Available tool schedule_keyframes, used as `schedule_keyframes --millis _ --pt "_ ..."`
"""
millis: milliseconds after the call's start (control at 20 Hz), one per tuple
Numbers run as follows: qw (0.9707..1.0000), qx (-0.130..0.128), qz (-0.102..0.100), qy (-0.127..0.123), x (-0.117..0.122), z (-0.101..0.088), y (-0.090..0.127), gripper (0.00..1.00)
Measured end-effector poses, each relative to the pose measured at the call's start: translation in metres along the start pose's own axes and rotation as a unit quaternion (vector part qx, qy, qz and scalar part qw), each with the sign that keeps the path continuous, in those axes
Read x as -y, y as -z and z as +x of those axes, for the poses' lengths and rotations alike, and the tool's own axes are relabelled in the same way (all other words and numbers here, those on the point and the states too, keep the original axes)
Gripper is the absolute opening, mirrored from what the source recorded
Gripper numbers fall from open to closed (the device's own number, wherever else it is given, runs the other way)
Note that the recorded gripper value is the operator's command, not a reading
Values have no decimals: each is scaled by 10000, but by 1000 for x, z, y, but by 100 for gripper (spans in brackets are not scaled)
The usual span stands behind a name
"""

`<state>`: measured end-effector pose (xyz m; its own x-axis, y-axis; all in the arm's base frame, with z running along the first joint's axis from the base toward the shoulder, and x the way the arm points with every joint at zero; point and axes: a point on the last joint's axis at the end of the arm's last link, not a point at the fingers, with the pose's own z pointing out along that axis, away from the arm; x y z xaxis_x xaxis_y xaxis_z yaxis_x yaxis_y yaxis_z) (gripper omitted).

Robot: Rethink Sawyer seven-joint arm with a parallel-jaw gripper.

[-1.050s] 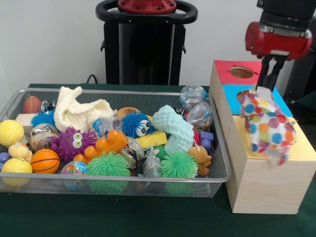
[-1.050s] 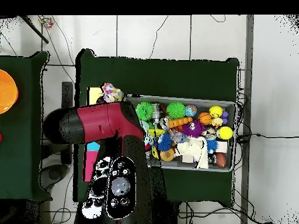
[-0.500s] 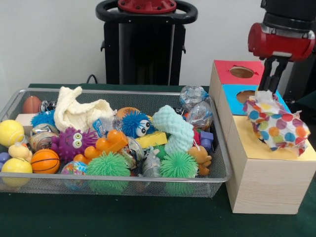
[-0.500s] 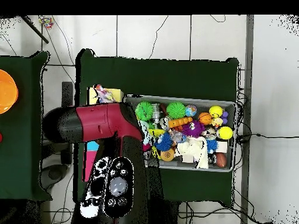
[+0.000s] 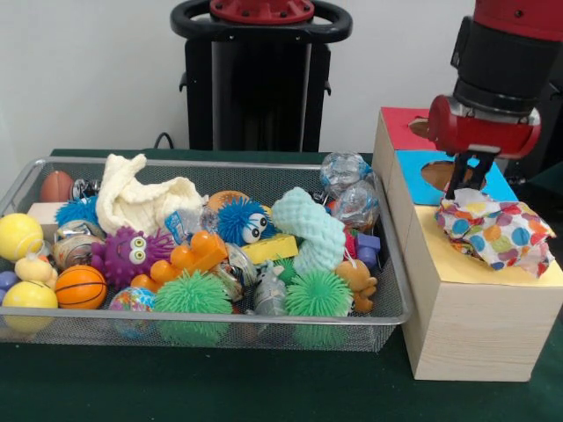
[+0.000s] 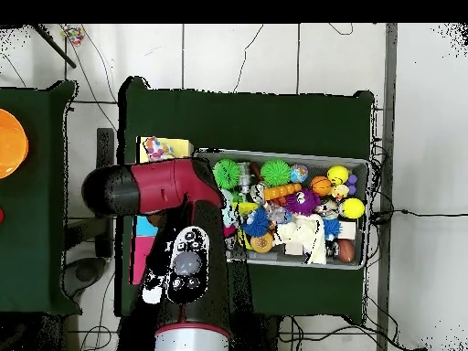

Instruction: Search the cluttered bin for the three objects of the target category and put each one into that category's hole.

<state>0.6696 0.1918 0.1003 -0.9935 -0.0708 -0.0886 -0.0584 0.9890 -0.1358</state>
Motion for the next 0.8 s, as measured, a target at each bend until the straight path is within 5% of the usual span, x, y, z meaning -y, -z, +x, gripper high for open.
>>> schedule_keyframes --millis 450,800 --pt "9985 176 429 302 -27 11 5 0" --pt "9974 294 382 542 -71 20 21 0"
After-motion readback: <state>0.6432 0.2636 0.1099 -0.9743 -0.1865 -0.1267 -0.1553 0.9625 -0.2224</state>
